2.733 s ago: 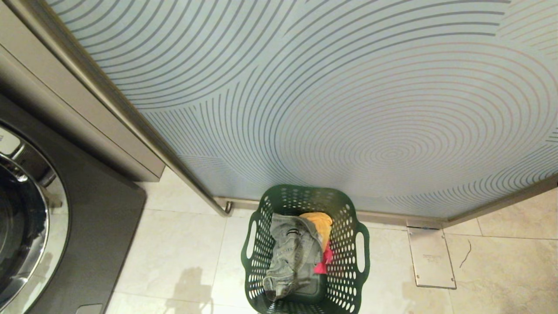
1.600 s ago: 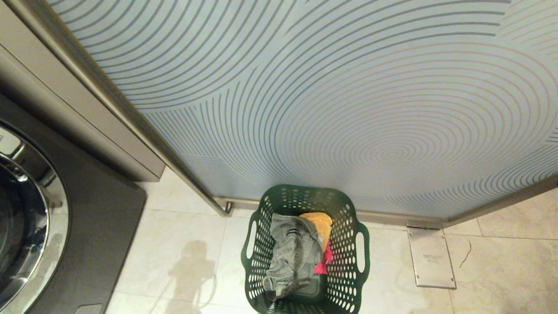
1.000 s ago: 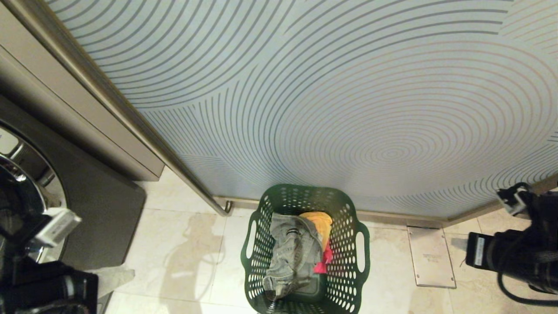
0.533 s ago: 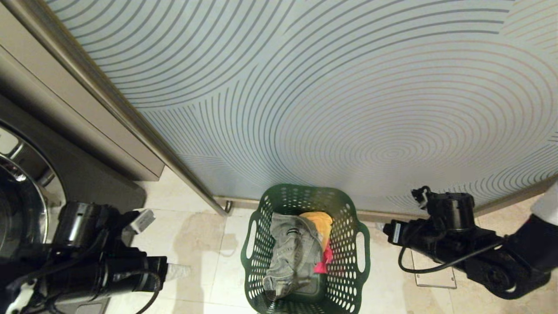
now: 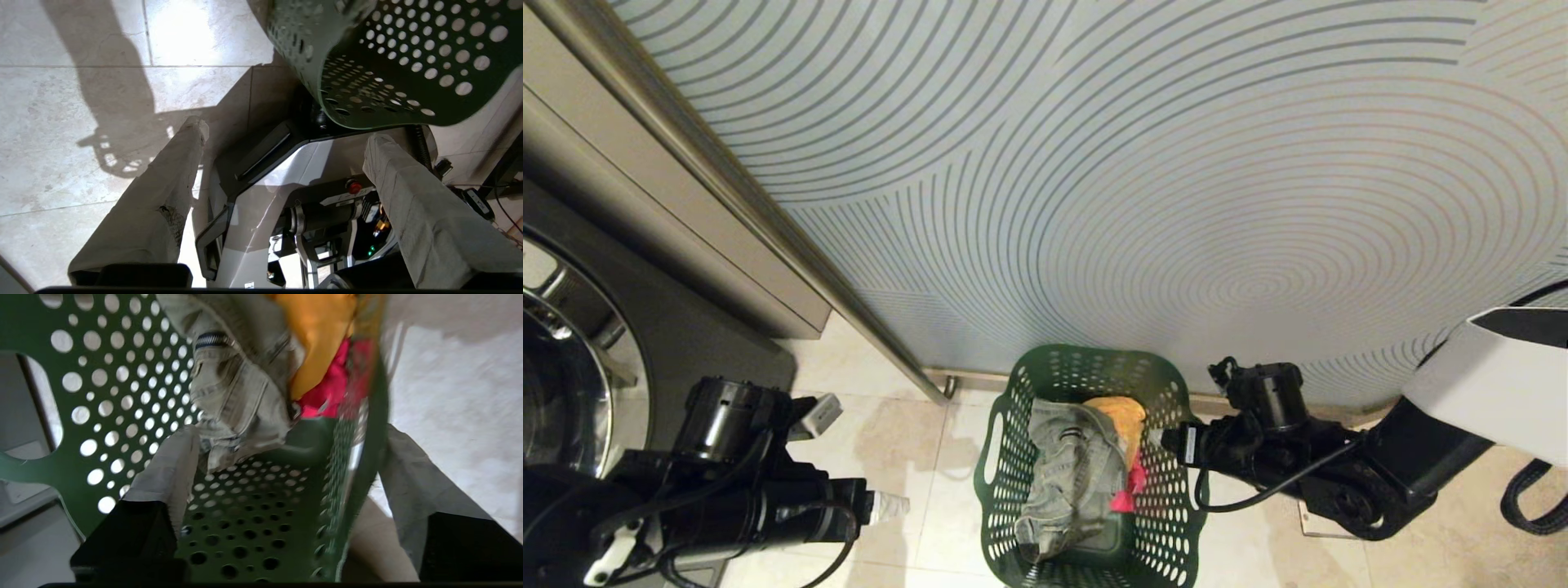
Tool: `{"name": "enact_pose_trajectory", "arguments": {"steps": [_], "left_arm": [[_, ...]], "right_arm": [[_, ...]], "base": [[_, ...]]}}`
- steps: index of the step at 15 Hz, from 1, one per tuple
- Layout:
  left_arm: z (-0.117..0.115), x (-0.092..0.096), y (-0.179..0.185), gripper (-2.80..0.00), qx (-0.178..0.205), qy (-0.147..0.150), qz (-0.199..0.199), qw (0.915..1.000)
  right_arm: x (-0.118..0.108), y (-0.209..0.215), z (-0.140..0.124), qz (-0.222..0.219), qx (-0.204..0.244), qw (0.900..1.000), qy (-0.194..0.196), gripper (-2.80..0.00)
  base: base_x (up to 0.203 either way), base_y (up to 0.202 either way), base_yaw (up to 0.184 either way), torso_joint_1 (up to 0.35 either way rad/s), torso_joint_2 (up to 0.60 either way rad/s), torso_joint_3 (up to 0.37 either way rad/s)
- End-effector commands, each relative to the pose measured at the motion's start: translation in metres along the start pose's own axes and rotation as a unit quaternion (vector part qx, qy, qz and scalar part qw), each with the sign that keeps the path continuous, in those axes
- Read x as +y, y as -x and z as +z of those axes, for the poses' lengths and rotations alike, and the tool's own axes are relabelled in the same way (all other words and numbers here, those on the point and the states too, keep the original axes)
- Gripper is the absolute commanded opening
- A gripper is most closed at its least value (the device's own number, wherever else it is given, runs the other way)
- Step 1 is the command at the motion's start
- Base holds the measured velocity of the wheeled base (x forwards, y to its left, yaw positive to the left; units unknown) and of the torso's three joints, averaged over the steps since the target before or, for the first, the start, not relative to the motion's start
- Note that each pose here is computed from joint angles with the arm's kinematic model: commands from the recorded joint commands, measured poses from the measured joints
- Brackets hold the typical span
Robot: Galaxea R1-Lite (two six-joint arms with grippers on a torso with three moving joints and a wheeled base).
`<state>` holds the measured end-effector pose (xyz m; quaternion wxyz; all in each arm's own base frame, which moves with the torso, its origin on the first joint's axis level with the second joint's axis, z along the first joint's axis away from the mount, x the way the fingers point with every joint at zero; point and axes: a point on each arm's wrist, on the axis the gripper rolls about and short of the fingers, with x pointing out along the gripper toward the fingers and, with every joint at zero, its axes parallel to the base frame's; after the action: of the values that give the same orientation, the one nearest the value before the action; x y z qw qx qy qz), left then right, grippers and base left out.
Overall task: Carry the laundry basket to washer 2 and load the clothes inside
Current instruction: Pick up the clothes basket and put it beside the washing machine
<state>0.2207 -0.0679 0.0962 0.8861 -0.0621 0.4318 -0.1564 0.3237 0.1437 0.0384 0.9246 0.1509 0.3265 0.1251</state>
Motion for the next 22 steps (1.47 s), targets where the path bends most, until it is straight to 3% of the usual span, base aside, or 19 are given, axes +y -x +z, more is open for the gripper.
{"name": "enact_pose_trajectory", "arguments": {"steps": [1,7,12,15,17,19,22], "left_arm": [[-0.004,-0.011,0.001,0.00,0.005,-0.010,-0.016,0.9998],[-0.015,-0.044,-0.018,0.00,0.051,-0.023,-0.056,0.9969],[-0.011,-0.068,-0.036,0.00,0.011,-0.010,-0.085,0.9962],[-0.008,-0.076,-0.069,0.00,-0.044,-0.023,-0.034,0.9982],[-0.004,-0.079,-0.092,0.00,-0.096,-0.064,0.005,0.9933],[-0.003,-0.081,-0.106,0.00,-0.113,-0.096,0.018,0.9888],[-0.001,-0.082,-0.118,0.00,-0.119,-0.103,0.040,0.9868]], "right_arm": [[0.011,-0.015,-0.007,0.007,0.017,1.000,-0.005,0.00],[0.008,-0.028,-0.018,-0.010,0.049,0.999,-0.012,0.00],[0.008,-0.027,-0.018,-0.019,0.065,0.998,-0.014,0.00],[0.011,-0.030,-0.016,-0.025,0.078,0.996,-0.020,0.00],[0.011,-0.030,-0.017,-0.025,0.080,0.996,-0.021,0.00],[0.011,-0.028,-0.017,-0.025,0.080,0.996,-0.020,0.00],[0.010,-0.023,-0.018,-0.026,0.083,0.996,-0.023,0.00]], "base": [[0.000,0.000,0.000,0.000,0.00,0.000],[0.000,0.000,0.000,0.000,0.00,0.000],[0.000,0.000,0.000,0.000,0.00,0.000],[0.000,0.000,0.000,0.000,0.00,0.000],[0.000,0.000,0.000,0.000,0.00,0.000],[0.000,0.000,0.000,0.000,0.00,0.000],[0.000,0.000,0.000,0.000,0.00,0.000]]}}
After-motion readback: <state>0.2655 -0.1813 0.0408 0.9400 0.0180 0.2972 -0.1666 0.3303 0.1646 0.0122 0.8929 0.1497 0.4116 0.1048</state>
